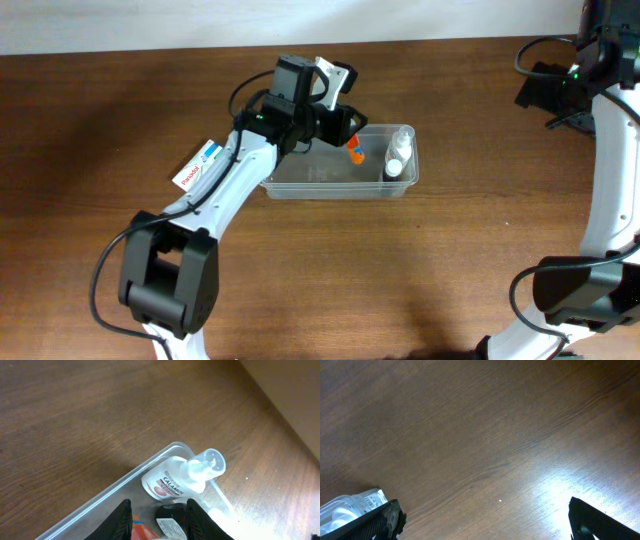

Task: Pack container
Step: 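Lower the orange tube into the container's right end and release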

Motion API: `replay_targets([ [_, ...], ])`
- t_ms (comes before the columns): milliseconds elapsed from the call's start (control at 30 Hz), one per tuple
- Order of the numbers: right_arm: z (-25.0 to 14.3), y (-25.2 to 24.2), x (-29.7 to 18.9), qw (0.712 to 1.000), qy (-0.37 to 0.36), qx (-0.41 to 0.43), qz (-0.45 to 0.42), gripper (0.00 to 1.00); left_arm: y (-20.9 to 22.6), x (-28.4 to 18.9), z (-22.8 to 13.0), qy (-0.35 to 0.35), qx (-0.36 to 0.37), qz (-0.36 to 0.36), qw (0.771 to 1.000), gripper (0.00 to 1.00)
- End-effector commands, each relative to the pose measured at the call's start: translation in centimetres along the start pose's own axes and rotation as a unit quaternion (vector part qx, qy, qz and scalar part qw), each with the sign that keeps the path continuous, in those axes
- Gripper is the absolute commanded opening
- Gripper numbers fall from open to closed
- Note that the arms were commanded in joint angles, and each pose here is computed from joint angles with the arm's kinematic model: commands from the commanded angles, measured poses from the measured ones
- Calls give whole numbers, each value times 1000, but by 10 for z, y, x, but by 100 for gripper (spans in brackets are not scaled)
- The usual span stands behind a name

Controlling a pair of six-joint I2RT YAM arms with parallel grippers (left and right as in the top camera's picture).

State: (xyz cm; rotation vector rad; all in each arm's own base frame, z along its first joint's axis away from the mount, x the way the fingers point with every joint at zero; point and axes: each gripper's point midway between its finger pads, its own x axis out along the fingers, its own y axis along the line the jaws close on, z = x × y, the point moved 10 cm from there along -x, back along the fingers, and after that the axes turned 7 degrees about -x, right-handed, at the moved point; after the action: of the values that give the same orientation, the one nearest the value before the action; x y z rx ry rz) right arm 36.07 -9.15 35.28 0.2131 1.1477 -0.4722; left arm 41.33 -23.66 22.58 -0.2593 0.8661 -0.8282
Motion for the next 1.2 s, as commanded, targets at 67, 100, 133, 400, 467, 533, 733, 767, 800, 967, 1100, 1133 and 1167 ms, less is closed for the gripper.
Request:
replay_targets([
  [67, 1, -3, -6, 1000, -11, 9, -5, 98, -10, 6, 7, -15, 22, -6, 1000, 25],
  [100, 1, -3, -6, 1000, -11, 9, -5, 98, -12, 7, 7, -18, 30, -3, 999, 25],
  [133, 1, -3, -6, 1000, -11, 9, -5, 98, -15, 9, 7, -20, 36, 2, 999, 25],
  [400, 1, -3, -6, 1000, -11, 9, -5, 98, -36, 22, 1, -23, 75, 26, 997, 25],
  [467, 1, -3, -6, 1000, -11, 9, -5, 98, -39, 24, 0, -24, 79, 31, 996, 25],
  [533, 1, -3, -6, 1000, -11, 9, -5, 98, -41, 26, -1, -26, 81, 38, 996, 25],
  [733, 1, -3, -6, 1000, -11, 9, -5, 98, -41, 32, -5, -18, 94, 42, 994, 25],
  [767, 1, -3, -6, 1000, -11, 9, -5, 98, -40, 34, -6, -16, 93, 43, 995, 25],
  [800, 1, -3, -6, 1000, -11, 9, -5, 98, -39, 35, -7, -14, 93, 43, 995, 24],
  [967, 1, -3, -6, 1000, -11, 9, -5, 98, -33, 44, -13, -3, 88, 46, 995, 24],
  [1100, 1, -3, -6, 1000, -11, 9, -5, 98, -32, 46, -15, -1, 88, 46, 995, 24],
  [1133, 1, -3, -6, 1000, -11, 9, -5, 98, -32, 46, -15, -1, 88, 46, 995, 24],
  [1167, 1, -3, -6, 1000, -11, 9, -5, 98, -32, 46, -15, -1, 88, 46, 995, 24],
])
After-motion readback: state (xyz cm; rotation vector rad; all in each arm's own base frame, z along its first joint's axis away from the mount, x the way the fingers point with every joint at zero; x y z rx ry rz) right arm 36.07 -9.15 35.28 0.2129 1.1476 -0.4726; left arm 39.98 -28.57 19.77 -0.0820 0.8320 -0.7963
